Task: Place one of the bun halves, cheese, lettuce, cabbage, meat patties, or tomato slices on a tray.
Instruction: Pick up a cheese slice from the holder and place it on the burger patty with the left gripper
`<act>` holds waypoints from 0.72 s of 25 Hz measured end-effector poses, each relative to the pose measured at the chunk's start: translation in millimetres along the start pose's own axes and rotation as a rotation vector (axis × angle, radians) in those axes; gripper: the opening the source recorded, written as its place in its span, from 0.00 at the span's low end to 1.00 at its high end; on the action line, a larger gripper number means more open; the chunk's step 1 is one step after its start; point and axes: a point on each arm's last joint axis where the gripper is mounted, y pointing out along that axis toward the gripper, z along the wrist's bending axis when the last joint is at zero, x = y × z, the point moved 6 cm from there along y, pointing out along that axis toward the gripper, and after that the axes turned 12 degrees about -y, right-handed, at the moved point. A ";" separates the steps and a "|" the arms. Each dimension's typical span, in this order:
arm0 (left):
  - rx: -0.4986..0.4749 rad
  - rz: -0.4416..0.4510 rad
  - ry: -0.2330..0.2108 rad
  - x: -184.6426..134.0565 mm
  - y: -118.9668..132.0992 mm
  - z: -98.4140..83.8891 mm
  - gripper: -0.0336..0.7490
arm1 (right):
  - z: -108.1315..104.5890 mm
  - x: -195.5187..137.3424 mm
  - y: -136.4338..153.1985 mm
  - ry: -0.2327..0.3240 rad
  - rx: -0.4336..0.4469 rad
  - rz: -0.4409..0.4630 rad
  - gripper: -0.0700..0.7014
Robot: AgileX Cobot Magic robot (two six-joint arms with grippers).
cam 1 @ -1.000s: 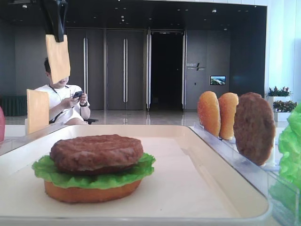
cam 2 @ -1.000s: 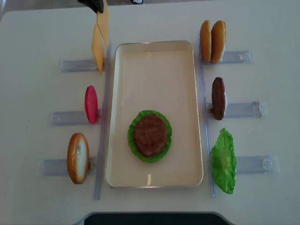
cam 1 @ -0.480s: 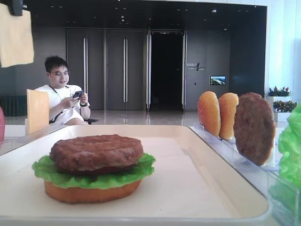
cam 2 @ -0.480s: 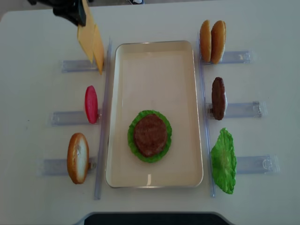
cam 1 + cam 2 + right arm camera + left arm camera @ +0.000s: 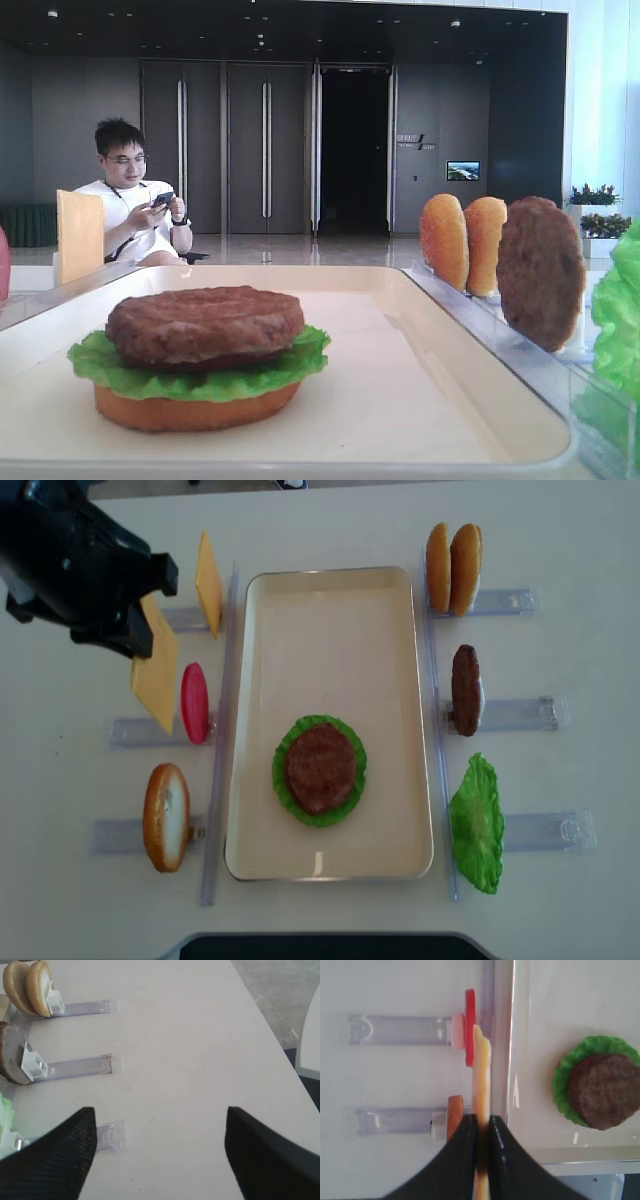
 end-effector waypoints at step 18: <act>-0.099 0.078 -0.030 -43.6 13.2 5.9 0.08 | 0.0 0.0 0.0 0.000 0.000 0.000 0.79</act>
